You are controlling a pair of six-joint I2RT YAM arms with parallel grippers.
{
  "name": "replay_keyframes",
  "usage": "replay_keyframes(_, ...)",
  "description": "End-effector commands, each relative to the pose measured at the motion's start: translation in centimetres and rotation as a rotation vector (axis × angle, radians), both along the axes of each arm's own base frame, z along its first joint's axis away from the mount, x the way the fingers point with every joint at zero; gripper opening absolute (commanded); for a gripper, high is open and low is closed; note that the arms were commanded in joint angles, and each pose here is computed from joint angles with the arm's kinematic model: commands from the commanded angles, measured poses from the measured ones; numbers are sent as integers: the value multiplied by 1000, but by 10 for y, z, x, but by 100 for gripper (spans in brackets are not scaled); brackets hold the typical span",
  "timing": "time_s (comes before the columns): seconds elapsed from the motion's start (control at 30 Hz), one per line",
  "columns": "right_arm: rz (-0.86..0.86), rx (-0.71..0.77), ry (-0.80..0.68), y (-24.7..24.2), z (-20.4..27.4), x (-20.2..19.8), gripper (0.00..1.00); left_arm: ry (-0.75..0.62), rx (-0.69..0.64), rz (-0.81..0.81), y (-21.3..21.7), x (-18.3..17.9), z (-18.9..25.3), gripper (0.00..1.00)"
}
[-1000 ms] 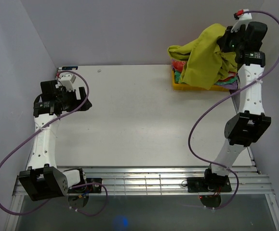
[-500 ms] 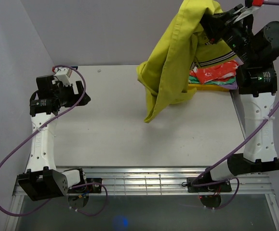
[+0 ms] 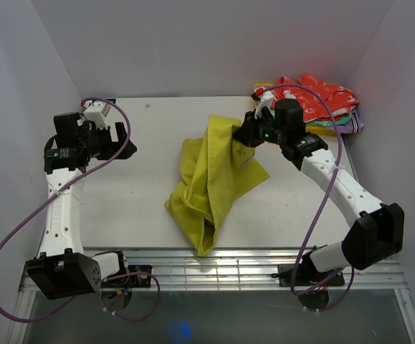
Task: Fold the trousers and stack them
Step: Move the trousers to the center of the board, then flatten the trousers out
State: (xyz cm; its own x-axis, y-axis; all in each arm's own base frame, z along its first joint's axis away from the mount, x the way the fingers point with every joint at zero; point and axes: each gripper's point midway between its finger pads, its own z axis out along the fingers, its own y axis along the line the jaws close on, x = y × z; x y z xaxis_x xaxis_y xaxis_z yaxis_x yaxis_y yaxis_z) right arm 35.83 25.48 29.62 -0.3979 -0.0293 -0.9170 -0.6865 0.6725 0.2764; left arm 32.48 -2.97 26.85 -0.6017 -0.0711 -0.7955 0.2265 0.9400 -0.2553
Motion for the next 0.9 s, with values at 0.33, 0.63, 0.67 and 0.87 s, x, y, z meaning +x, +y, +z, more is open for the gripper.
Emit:
replay_keyframes(0.33,-17,-281,86,-78,-61,6,95,47,-28,-525,-50,-39,-23,98)
replay_keyframes(0.63,-16,-181,332,-109,-123,-3,88,4,20,-877,-166,-80,-14,98)
replay_keyframes(0.67,-27,-168,360,-109,-127,-5,88,-5,72,-870,-173,-79,-15,98)
replay_keyframes(0.87,-80,-154,439,-124,-150,-7,89,-10,288,-1242,-268,-156,-43,98)
